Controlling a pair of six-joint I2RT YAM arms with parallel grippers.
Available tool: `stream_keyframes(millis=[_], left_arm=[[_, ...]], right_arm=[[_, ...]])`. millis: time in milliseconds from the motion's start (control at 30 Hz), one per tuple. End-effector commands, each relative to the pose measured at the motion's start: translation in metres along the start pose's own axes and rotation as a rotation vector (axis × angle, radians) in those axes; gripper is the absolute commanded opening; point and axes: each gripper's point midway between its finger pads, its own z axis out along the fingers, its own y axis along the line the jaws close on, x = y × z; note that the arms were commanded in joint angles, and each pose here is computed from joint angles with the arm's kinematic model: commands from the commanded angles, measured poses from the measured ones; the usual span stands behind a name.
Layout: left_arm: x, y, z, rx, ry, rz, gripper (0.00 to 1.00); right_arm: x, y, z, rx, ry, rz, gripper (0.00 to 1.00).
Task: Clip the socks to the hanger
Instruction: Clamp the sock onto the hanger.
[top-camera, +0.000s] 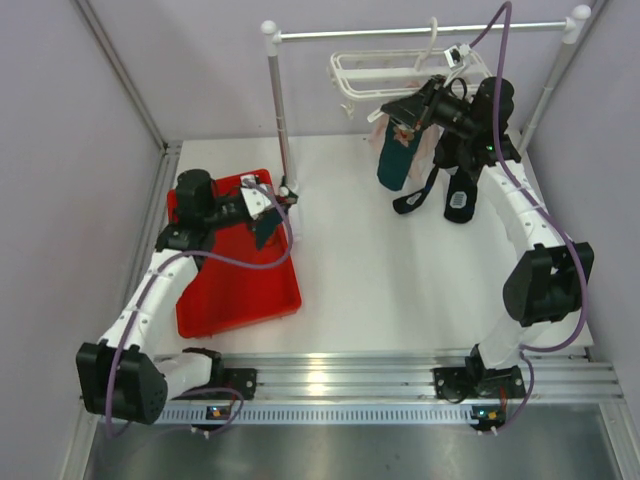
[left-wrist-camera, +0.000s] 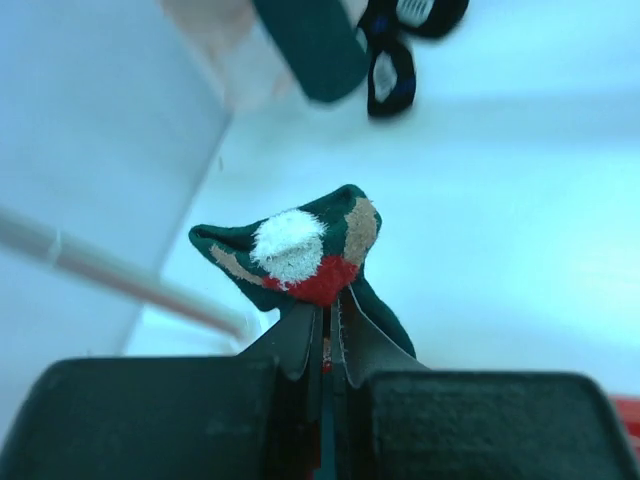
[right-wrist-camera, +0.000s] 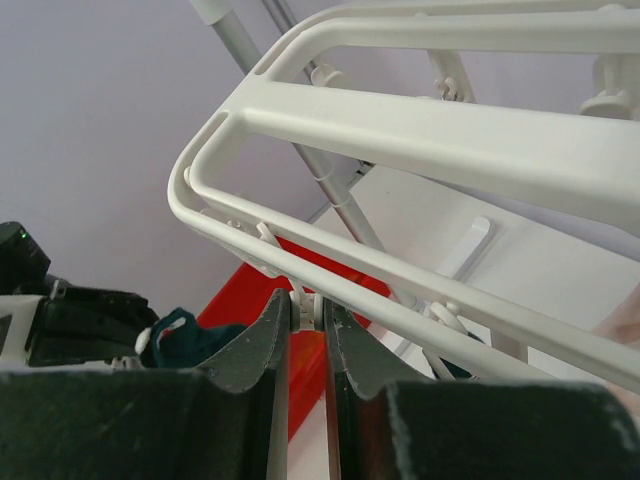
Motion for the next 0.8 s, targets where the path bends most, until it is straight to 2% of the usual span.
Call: stream_keyframes(millis=[0, 67, 100, 167, 200, 233, 400, 533, 767], left_arm=[[-0.065, 0.008, 0.032, -0.014, -0.278, 0.31, 0.0], [-0.076, 0.011, 0.052, -0.022, -0.316, 0.365, 0.0], [-0.095, 0.021, 0.055, -0.065, -0.369, 0.43, 0.0], [-0.095, 0.024, 0.077, -0.077, -0.397, 0.437, 0.0], [-0.111, 0.031, 0.079, -0.112, -0.441, 0.486, 0.0], [-0.102, 0.034, 0.093, -0.114, -0.436, 0.484, 0.0], [-0.115, 0.032, 0.132, -0.172, -0.518, 0.62, 0.0], [-0.119, 0.04, 0.162, -0.179, -0.53, 0.62, 0.0], [-0.142, 0.041, 0.183, -0.189, -0.566, 0.64, 0.0]], right_arm=[[-0.03, 0.015, 0.0, -0.034, -0.061, -0.06, 0.0], [-0.029, 0.014, 0.001, -0.034, -0.061, -0.057, 0.0], [-0.029, 0.014, 0.001, -0.036, -0.061, -0.056, 0.0], [-0.03, 0.015, 0.001, -0.04, -0.064, -0.058, 0.0], [-0.03, 0.015, 0.001, -0.04, -0.064, -0.056, 0.0], [-0.031, 0.015, 0.001, -0.041, -0.065, -0.059, 0.0], [-0.031, 0.015, 0.001, -0.045, -0.063, -0.063, 0.0], [-0.031, 0.017, 0.001, -0.051, -0.061, -0.072, 0.0], [-0.027, 0.013, 0.002, -0.047, -0.055, -0.067, 0.0]])
